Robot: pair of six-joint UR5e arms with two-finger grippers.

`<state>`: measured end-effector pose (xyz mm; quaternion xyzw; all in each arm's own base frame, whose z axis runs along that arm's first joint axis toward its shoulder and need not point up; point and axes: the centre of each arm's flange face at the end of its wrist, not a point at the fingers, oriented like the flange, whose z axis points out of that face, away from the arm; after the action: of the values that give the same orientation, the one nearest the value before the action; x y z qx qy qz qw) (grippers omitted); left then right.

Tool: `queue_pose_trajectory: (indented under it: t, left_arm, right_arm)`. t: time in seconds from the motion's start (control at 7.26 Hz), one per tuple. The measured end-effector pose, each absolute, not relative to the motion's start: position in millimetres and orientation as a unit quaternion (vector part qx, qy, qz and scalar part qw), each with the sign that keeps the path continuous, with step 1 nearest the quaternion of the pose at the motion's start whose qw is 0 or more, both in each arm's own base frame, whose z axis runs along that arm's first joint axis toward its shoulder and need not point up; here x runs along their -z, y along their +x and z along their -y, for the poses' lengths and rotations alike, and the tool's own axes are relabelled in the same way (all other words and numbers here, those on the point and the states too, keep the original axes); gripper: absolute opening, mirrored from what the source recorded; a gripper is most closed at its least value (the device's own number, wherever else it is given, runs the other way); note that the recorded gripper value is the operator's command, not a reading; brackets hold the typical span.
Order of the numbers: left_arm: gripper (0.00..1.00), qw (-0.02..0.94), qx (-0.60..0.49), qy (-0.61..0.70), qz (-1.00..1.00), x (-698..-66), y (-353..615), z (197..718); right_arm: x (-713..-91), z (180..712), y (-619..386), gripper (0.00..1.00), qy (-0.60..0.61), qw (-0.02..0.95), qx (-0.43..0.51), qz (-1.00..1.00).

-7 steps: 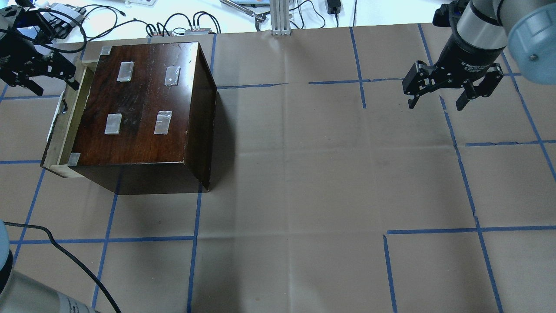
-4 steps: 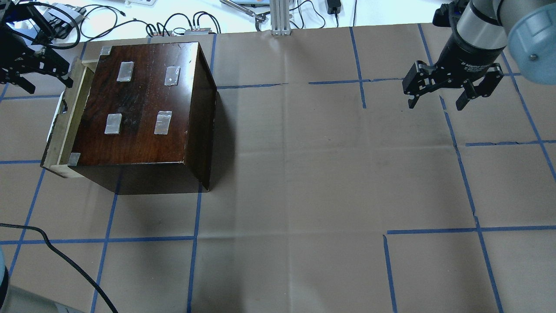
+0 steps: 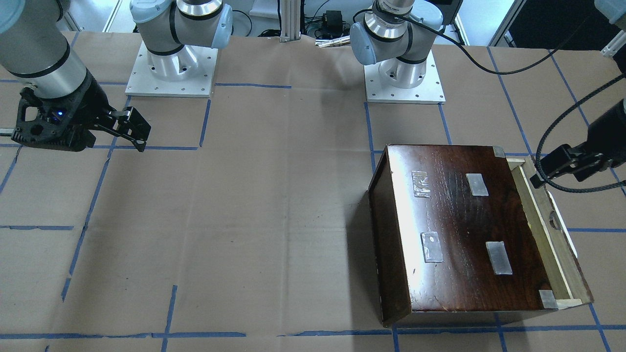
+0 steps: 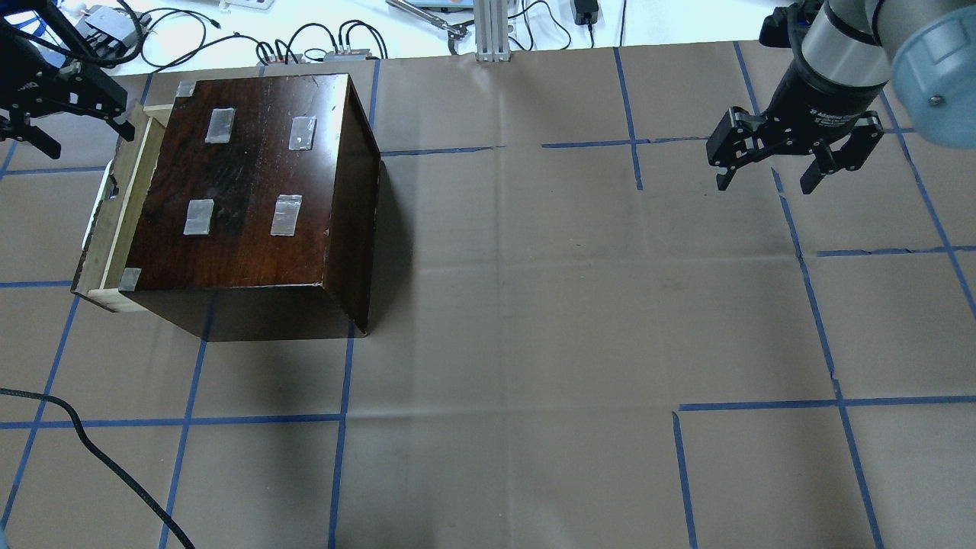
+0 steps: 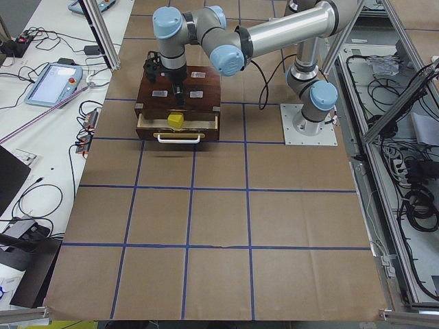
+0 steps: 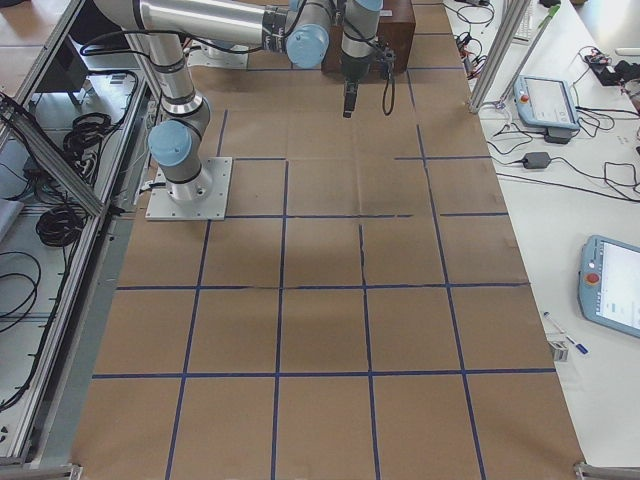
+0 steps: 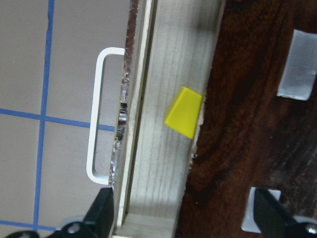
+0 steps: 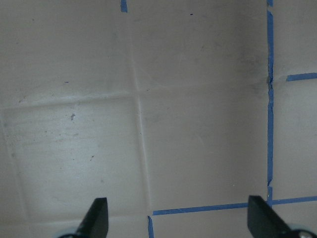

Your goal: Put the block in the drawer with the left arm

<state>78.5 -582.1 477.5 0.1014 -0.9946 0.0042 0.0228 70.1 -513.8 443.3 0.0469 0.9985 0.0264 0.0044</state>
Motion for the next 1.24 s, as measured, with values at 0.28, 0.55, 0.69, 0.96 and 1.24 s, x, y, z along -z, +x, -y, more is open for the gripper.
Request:
queue_pose_trajectory:
  t: [0.28, 0.55, 0.69, 0.96, 1.24]
  left_arm:
    - [0.99, 0.022, -0.008, 0.121, 0.992, -488.4, 5.3, 576.0]
    - [0.99, 0.024, -0.005, 0.124, 0.992, -490.7, -62.5, 560.2]
    - [0.99, 0.024, -0.001, 0.117, 0.993, -488.2, -92.8, 544.9]
    - [0.99, 0.024, 0.013, 0.097, 0.995, -477.6, -125.6, 516.1]
    - [0.99, 0.021, 0.018, 0.079, 0.997, -472.3, -131.7, 501.0]
  right_arm:
    - [-443.2, 513.8, 70.1, 1.00, 0.047, 0.005, -0.026, -0.999]
    - [-443.6, 513.8, 70.1, 1.00, 0.047, 0.004, -0.026, -0.999]
    - [-443.8, 513.9, 70.1, 1.00, 0.047, 0.004, -0.026, -0.999]
    - [-443.5, 513.8, 70.1, 1.00, 0.047, 0.004, -0.026, -0.999]
    - [-443.2, 513.8, 70.1, 1.00, 0.047, 0.004, -0.026, -0.999]
